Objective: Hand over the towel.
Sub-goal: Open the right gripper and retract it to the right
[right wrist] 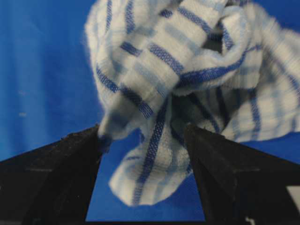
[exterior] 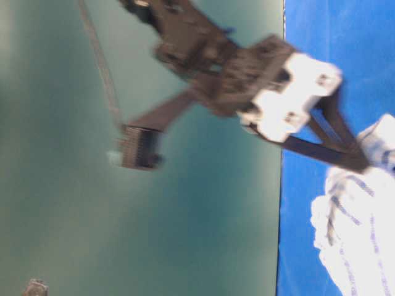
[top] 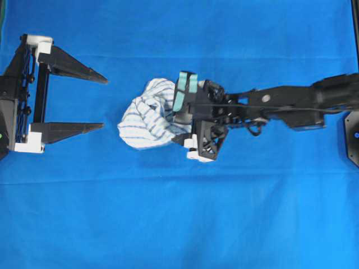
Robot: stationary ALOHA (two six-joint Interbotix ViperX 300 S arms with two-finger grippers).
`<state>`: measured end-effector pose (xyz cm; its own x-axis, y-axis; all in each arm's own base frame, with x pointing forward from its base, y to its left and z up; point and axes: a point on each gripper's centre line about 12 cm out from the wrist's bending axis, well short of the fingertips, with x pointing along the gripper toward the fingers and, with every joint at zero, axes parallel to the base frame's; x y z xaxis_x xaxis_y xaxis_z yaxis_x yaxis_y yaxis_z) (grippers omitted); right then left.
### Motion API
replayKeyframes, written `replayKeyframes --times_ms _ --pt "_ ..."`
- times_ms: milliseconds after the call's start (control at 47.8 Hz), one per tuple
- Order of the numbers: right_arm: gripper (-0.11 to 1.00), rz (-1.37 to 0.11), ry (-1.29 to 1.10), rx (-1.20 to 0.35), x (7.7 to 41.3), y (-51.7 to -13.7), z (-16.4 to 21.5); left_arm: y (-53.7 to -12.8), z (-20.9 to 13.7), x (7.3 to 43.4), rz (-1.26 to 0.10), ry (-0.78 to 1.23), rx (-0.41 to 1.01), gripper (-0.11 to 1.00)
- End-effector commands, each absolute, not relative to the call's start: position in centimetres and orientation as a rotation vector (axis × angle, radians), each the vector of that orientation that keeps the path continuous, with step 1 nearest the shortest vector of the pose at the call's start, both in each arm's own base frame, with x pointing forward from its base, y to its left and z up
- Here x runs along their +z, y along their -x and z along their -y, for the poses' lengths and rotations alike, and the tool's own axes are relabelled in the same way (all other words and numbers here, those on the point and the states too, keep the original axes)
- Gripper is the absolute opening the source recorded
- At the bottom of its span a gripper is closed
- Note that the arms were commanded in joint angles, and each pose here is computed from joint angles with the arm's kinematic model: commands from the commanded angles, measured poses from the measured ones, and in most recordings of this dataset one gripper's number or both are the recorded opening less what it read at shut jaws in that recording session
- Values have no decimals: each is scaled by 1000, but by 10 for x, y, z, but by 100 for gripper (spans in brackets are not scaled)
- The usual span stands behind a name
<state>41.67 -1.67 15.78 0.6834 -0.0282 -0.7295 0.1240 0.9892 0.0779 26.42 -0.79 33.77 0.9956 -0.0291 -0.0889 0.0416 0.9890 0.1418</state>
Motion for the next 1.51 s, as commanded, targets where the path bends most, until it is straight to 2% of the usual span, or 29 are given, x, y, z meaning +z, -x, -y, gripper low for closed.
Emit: replayKeyframes --times_ms 0,293,523,711,1108,1296,1484 --pt "69 -714 -104 -77 203 -411 17 -264 7 345 -62 -139 -32 93" --pt "69 -468 -35 -61 294 -369 16 -265 7 344 -64 -139 -32 93" --pt "69 -268 11 -44 329 -329 13 -265 7 344 -66 -139 -30 93" --pt "69 -189 11 -38 335 -307 12 -265 7 344 -60 -139 -30 93" --pt "69 -180 10 -37 334 -303 12 -259 7 347 -47 -139 -29 93" --pt "69 -173 9 -47 345 -274 12 -231 7 359 3 -127 -28 92" --pt "69 -173 11 -54 340 -235 11 -204 4 346 6 -127 -18 92"
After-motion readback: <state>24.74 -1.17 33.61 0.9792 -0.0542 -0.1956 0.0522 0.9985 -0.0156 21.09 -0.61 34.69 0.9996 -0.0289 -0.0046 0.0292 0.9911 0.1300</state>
